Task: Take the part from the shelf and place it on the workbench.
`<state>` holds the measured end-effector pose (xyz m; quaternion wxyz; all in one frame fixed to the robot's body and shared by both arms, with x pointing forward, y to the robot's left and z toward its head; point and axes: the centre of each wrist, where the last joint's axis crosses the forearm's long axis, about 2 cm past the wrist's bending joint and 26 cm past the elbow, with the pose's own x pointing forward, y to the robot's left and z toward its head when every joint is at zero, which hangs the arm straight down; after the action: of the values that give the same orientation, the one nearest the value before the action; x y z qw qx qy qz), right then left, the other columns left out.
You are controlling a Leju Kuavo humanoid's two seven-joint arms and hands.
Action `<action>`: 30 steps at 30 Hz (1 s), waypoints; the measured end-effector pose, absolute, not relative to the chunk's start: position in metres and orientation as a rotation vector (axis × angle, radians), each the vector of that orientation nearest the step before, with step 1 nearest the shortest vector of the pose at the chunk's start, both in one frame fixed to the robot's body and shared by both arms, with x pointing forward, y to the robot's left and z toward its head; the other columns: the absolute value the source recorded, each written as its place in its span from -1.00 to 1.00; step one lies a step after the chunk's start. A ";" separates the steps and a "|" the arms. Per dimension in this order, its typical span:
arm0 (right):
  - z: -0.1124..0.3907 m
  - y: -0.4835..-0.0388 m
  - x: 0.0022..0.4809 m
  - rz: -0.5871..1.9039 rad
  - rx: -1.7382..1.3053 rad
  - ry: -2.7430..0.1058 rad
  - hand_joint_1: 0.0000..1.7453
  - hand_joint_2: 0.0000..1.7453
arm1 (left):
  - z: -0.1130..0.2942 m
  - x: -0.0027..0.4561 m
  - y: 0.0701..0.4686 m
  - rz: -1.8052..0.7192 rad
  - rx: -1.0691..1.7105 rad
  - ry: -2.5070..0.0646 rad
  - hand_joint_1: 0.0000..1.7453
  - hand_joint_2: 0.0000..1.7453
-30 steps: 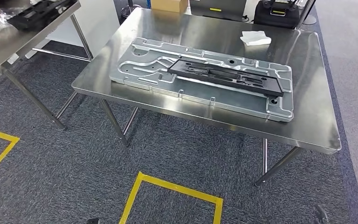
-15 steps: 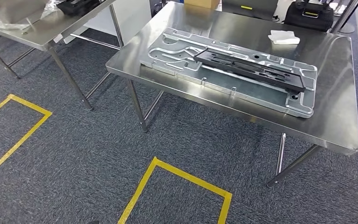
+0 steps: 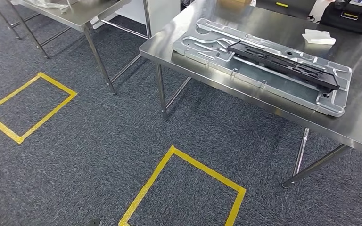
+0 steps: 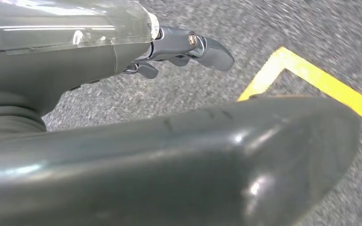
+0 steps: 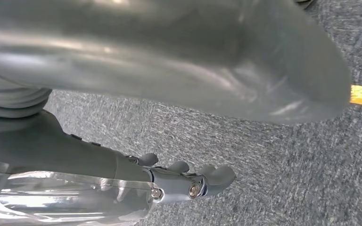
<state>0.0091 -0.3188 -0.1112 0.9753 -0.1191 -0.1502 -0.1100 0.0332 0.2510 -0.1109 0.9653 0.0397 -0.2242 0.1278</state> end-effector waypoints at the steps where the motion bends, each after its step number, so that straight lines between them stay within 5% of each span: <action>1: -0.111 -0.319 0.009 -0.224 -0.237 -0.301 -1.00 -1.00 | -0.111 0.033 0.251 0.259 0.081 -0.454 -1.00 -1.00; 30: -0.114 -0.297 0.017 -0.161 -0.127 -0.245 -1.00 -1.00 | -0.110 0.034 0.249 0.148 0.214 -0.438 -1.00 -1.00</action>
<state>0.0166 -0.2973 -0.1136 0.9873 -0.0631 -0.1219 -0.0801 0.0344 0.2491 -0.1100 0.9678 0.1056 -0.2165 0.0732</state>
